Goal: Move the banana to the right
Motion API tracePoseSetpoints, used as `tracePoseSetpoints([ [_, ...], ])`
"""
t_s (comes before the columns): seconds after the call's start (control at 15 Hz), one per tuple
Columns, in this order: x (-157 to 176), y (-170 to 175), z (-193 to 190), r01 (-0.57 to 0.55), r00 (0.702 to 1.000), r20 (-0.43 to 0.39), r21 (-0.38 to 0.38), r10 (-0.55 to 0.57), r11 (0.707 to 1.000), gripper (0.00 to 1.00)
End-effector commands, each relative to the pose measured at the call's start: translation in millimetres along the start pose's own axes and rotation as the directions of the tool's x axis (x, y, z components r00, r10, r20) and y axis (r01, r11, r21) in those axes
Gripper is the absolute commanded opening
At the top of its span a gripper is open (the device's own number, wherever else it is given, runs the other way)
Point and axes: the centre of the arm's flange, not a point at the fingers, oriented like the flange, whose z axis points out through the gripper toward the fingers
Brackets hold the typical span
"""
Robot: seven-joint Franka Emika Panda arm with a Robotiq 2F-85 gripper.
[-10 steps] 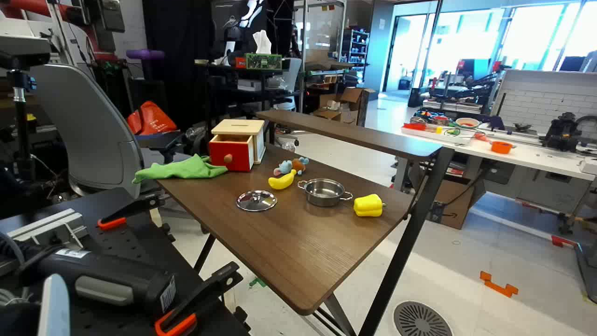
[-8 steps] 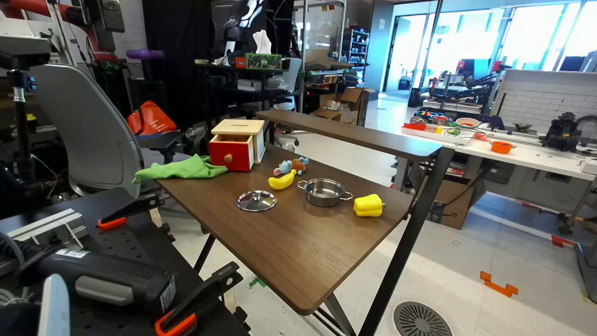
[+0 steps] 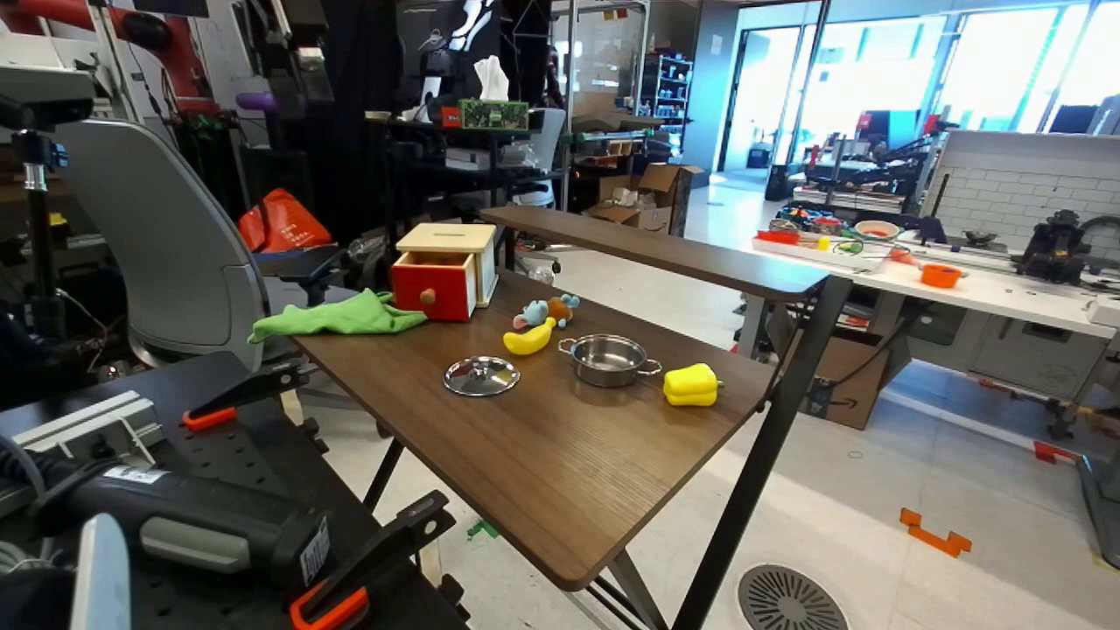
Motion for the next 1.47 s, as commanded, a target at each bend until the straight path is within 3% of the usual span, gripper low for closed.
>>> tracePoseSetpoints([
  [0.0, 79.2, -4.3, 36.3, -0.083, 0.996, -0.033, 0.036, 0.085, 0.996, 1.00],
  [0.33, 165.4, 10.6, 102.7, -0.181, 0.981, 0.079, 0.075, 0.175, 0.981, 1.00],
  [0.47, 182.3, 7.1, 136.9, -0.202, 0.975, 0.107, 0.063, 0.195, 0.977, 1.00],
  [0.87, 213.6, -18.2, 218.8, -0.205, 0.966, 0.170, 0.037, 0.196, 0.978, 1.00],
  [1.4, 229.7, -22.2, 274.0, -0.220, 0.953, 0.219, 0.021, 0.211, 0.975, 1.00],
])
